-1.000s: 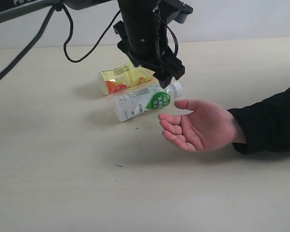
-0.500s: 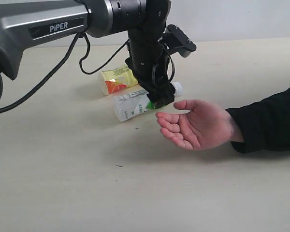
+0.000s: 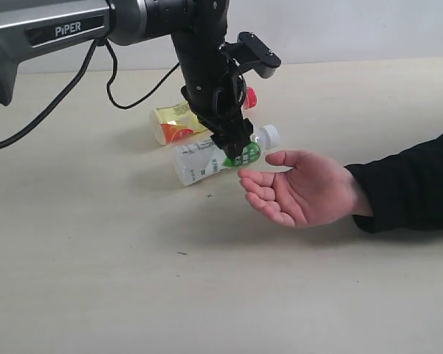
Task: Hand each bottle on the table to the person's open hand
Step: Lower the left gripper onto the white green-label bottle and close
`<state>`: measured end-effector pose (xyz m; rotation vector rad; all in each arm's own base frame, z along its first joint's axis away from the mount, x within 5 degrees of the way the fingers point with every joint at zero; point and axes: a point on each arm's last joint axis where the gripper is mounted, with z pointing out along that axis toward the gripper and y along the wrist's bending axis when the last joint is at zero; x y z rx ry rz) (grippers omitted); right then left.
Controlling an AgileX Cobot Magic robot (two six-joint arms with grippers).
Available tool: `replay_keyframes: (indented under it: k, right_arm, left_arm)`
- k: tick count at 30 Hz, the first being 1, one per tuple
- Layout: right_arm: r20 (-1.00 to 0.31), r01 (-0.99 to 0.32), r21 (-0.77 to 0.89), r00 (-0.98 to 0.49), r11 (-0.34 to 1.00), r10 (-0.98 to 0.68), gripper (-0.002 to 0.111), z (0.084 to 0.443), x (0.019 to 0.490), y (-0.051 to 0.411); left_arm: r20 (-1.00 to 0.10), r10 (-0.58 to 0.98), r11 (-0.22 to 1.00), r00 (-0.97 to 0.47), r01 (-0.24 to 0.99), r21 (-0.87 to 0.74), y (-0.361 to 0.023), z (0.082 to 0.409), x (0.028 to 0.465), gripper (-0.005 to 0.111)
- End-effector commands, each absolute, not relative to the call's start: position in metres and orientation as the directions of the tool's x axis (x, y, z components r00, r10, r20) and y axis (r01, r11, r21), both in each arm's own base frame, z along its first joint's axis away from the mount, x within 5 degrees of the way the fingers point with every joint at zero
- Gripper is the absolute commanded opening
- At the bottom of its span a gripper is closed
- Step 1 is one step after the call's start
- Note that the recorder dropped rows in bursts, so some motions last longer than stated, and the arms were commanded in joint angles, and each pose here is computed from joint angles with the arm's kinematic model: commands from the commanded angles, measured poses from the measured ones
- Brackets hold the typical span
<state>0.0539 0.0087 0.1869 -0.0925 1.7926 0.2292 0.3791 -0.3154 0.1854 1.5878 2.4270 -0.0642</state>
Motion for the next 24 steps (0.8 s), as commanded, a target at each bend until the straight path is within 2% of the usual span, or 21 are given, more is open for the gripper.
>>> replay_keyframes:
  k: [1, 9, 17, 24]
  right_arm:
    - [-0.973, -0.193, 0.098, -0.225, 0.976, 0.053, 0.000, 0.186, 0.054, 0.009]
    - [-0.973, -0.193, 0.098, -0.225, 0.976, 0.053, 0.000, 0.186, 0.054, 0.009]
    - [-0.973, -0.193, 0.098, -0.225, 0.976, 0.053, 0.000, 0.186, 0.054, 0.009]
    - [-0.973, -0.193, 0.098, -0.225, 0.976, 0.053, 0.000, 0.186, 0.054, 0.009]
  left_arm:
    - [-0.262, 0.890, 0.405, -0.372, 0.911, 0.081, -0.317, 0.189, 0.379, 0.078]
    - [-0.256, 0.895, 0.390, -0.364, 0.919, 0.057, -0.320, 0.173, 0.381, 0.078]
    - [-0.202, 0.909, 0.383, -0.366, 0.922, 0.054, -0.320, 0.146, 0.384, 0.078]
    - [-0.204, 0.906, 0.388, -0.370, 0.920, 0.055, -0.321, 0.139, 0.386, 0.078]
